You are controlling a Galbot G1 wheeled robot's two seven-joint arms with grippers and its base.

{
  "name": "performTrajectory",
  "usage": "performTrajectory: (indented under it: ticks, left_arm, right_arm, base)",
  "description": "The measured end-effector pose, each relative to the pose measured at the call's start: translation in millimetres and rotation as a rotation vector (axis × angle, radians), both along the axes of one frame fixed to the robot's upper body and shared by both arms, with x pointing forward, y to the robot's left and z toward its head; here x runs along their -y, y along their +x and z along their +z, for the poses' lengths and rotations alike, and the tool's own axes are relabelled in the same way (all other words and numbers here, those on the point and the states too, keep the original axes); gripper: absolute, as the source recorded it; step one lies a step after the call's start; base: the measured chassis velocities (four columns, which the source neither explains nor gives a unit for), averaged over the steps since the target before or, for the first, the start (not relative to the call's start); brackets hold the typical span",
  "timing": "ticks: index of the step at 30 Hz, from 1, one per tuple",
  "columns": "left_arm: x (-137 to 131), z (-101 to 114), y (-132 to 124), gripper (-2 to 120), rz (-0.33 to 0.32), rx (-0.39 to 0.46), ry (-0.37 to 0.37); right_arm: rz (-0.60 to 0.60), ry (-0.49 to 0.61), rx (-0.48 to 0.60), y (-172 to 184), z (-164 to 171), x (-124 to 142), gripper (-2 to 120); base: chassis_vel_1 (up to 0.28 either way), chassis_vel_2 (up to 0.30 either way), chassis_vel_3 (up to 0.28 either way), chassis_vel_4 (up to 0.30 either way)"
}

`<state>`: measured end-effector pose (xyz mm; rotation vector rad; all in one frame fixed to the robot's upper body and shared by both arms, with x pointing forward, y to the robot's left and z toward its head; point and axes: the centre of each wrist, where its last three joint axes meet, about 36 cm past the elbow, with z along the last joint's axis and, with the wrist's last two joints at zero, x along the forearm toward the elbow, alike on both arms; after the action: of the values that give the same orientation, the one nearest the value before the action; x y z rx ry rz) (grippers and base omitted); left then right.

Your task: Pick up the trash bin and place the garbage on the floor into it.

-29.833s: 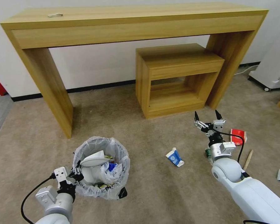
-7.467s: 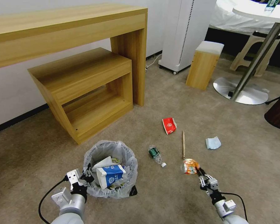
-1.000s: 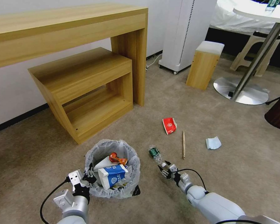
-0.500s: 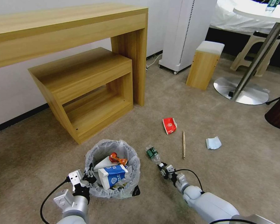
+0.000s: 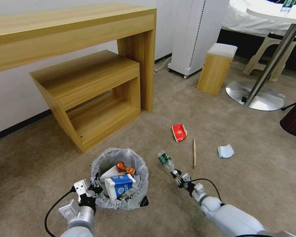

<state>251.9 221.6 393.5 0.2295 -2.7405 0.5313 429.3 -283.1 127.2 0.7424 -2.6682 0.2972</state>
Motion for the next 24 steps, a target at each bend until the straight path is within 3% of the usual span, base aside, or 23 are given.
performTrajectory:
  ticks: [13,20,24]
  left_arm:
    - [-1,-1,1,1,-0.003,-0.002,0.001]
    - [0,-6,4,1,-0.005,-0.007,-0.003]
    - [-1,-8,6,1,-0.003,-0.009,-0.003]
  right_arm:
    - [-0.013,-0.023,-0.002,3,-9,-17,26]
    - [-0.020,-0.029,0.021,1,-7,-5,26]
    - [0.008,0.007,0.070,-2,4,14,26]
  base:
    - [0.000,0.000,0.000,0.000]
    - [0.000,0.000,0.000,0.000]
    - [0.000,0.000,0.000,0.000]
